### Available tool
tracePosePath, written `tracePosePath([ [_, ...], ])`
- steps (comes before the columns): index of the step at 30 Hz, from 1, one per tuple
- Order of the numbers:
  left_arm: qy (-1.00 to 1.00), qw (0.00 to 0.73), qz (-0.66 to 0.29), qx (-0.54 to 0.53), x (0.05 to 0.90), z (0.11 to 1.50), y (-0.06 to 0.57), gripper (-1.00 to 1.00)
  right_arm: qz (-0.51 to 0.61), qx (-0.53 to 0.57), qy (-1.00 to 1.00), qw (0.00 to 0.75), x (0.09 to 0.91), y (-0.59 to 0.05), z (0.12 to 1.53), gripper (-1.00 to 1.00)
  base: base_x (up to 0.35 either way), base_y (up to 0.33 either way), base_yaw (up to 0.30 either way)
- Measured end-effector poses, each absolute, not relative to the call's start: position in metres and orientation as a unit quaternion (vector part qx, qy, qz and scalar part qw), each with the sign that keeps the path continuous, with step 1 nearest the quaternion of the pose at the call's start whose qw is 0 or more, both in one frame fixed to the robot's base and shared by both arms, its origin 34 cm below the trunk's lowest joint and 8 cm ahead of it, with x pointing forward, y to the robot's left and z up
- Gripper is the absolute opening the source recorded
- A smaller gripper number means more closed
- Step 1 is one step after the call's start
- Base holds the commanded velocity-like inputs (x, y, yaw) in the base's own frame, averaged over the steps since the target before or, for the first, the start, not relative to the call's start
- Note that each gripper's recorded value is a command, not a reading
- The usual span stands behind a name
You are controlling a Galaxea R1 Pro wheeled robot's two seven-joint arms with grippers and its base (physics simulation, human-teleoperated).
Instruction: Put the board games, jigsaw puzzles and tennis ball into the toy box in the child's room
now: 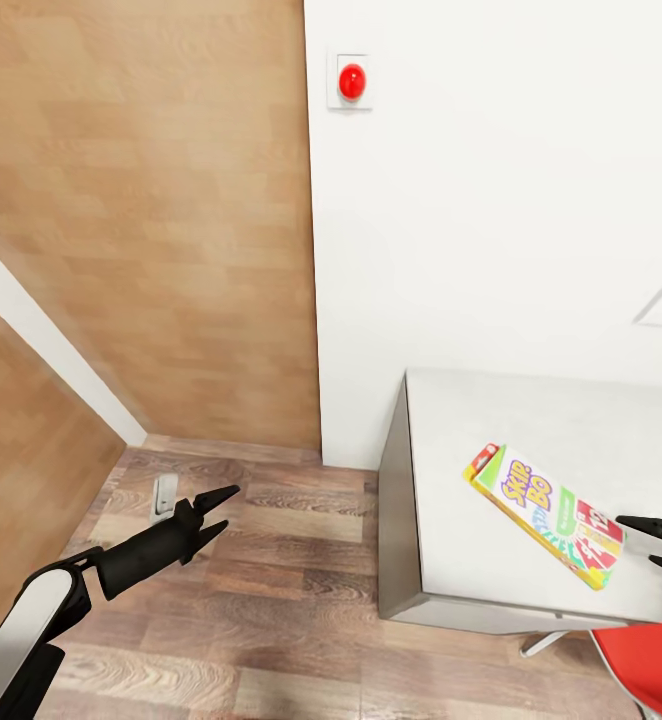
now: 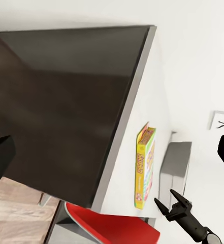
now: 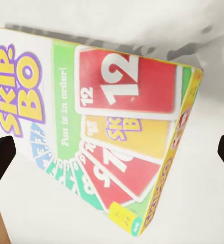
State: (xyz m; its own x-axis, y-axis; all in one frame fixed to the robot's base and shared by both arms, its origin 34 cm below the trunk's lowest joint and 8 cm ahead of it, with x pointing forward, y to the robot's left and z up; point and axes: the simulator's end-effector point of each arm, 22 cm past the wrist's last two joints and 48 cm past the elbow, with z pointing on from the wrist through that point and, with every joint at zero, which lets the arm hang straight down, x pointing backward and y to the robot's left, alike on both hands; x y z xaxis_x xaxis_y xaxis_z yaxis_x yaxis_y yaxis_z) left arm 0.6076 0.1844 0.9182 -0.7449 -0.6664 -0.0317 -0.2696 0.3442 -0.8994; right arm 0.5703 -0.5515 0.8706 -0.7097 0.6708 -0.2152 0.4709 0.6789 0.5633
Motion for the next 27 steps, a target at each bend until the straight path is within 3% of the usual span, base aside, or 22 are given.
tracePosePath([
  [27,0.796,0.199,-0.49,-0.296,0.607,0.914,0.185,1.0,0.245,0.352,0.885,0.179,0.554,-0.551,0.846,1.0,0.0,0.0,0.0],
])
